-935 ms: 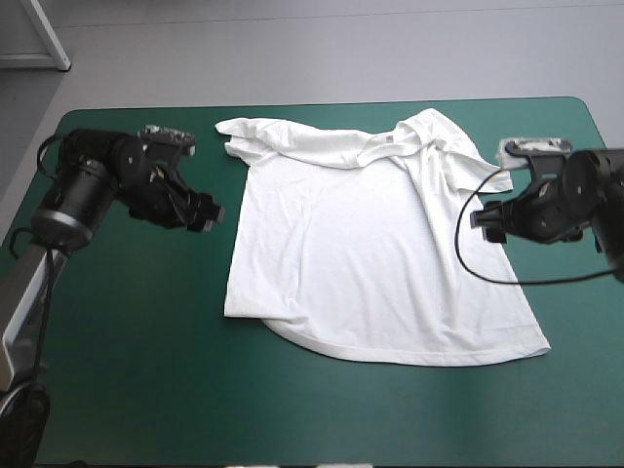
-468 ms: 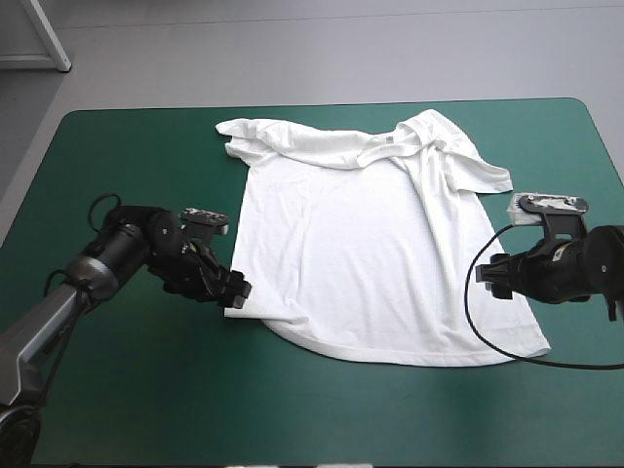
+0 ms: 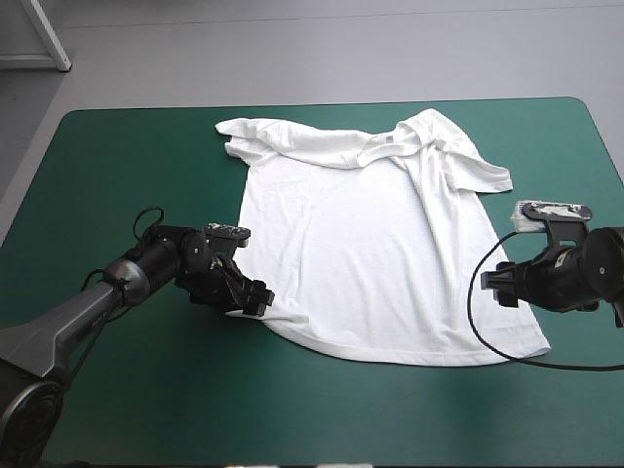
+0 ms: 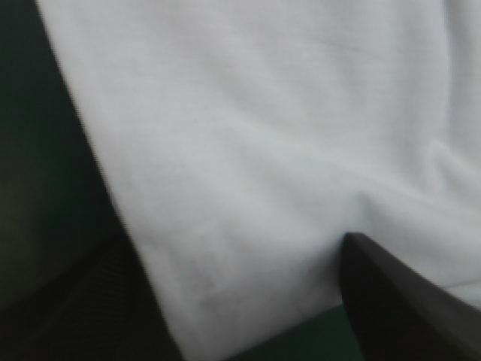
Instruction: Fold the cloth
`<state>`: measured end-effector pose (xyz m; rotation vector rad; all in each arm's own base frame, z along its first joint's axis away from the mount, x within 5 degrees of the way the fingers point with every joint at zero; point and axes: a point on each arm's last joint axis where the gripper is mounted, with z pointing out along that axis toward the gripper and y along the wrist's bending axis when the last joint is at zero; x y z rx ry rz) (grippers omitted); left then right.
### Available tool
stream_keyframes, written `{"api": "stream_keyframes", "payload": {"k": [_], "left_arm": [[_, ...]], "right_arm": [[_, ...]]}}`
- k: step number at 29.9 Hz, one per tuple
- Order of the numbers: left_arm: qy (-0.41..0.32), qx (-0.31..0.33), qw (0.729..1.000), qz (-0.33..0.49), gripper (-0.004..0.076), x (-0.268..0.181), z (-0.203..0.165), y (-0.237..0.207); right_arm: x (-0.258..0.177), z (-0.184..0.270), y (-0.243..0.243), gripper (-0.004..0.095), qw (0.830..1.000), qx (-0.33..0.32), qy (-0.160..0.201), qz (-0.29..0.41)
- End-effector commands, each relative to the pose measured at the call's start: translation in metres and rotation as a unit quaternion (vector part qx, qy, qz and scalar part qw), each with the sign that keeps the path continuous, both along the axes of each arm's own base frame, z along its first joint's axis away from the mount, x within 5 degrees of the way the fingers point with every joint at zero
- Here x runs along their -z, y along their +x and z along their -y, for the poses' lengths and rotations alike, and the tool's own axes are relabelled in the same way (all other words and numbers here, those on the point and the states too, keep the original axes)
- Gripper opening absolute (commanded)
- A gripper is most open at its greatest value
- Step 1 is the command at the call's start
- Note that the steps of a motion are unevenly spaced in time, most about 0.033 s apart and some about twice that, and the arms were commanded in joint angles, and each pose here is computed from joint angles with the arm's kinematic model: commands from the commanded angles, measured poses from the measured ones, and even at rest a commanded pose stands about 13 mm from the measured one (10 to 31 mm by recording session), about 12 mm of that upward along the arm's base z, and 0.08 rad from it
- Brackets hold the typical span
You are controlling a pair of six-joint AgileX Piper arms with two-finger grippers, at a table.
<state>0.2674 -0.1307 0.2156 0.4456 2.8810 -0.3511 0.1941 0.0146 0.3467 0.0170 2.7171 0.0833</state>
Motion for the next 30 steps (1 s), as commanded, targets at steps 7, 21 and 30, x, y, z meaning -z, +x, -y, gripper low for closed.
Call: {"api": "stream_keyframes", "payload": {"k": [7,21,30], "left_arm": [[-0.028,0.028,0.999,-0.009,0.0169,0.021,0.037,-0.026],[-0.022,0.042,0.999,-0.010,-0.0009,0.022,0.039,-0.028],[-0.021,0.047,0.999,-0.014,-0.0009,0.022,0.039,-0.029]], "right_arm": [[0.054,0.007,0.008,0.0696,0.999,0.015,-0.036,0.000],[0.122,0.018,0.028,0.0682,0.993,0.051,-0.094,-0.043],[0.173,0.013,0.036,0.0520,0.987,0.043,-0.074,-0.134]]}}
